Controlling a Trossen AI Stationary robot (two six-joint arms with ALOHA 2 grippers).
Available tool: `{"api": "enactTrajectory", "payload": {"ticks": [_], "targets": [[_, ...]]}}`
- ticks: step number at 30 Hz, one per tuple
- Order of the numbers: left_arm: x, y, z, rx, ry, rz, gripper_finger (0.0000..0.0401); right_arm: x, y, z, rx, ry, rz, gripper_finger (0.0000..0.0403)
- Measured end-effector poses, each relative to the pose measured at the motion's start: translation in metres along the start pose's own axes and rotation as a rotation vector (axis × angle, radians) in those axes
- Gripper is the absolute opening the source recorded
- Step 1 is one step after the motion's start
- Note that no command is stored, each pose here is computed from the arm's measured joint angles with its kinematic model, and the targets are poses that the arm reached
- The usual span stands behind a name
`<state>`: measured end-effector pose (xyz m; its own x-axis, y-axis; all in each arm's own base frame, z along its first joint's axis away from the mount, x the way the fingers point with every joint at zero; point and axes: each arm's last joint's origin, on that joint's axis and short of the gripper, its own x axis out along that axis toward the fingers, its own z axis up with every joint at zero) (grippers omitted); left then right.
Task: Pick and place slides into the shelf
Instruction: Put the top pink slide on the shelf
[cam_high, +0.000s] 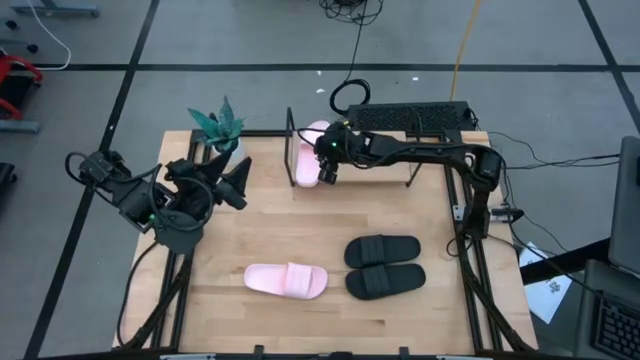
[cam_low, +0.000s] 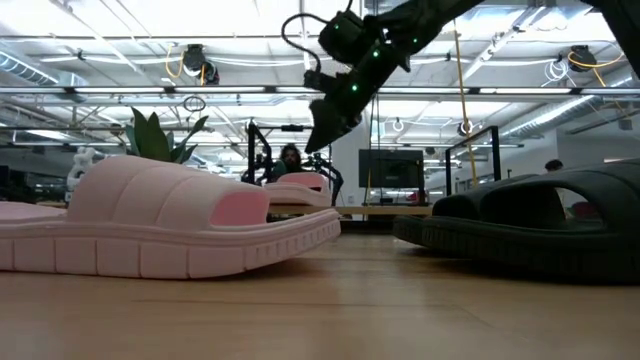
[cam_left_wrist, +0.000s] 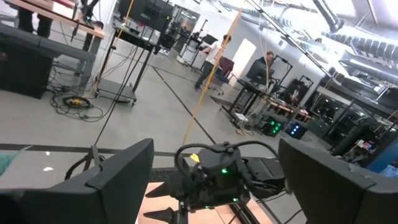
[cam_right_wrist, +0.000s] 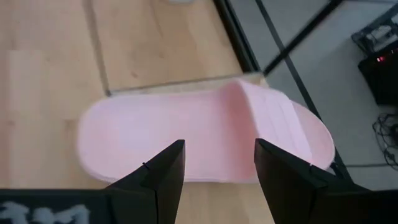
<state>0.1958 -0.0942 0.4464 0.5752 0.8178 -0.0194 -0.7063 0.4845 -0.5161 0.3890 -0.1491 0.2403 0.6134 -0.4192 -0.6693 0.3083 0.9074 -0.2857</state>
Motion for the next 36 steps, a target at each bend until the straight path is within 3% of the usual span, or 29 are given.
{"api": "enactTrajectory", "payload": {"ticks": [10,25,36], "targets": [[0.0,0.001,-0.001,0.02,-0.002,0.002,0.0347,0.024,-0.004,-0.013,-0.093,0.077,-0.105,0.0185],[0.0,0.002,-0.002,0.042,0.014,-0.005,0.0347,0.024,-0.006,-0.008,-0.054,0.037,-0.144,0.0185],[0.0,0.002,-0.002,0.039,0.041,-0.018,0.0347,0.04,-0.001,-0.016,-0.039,0.052,-0.14,0.0185]]}}
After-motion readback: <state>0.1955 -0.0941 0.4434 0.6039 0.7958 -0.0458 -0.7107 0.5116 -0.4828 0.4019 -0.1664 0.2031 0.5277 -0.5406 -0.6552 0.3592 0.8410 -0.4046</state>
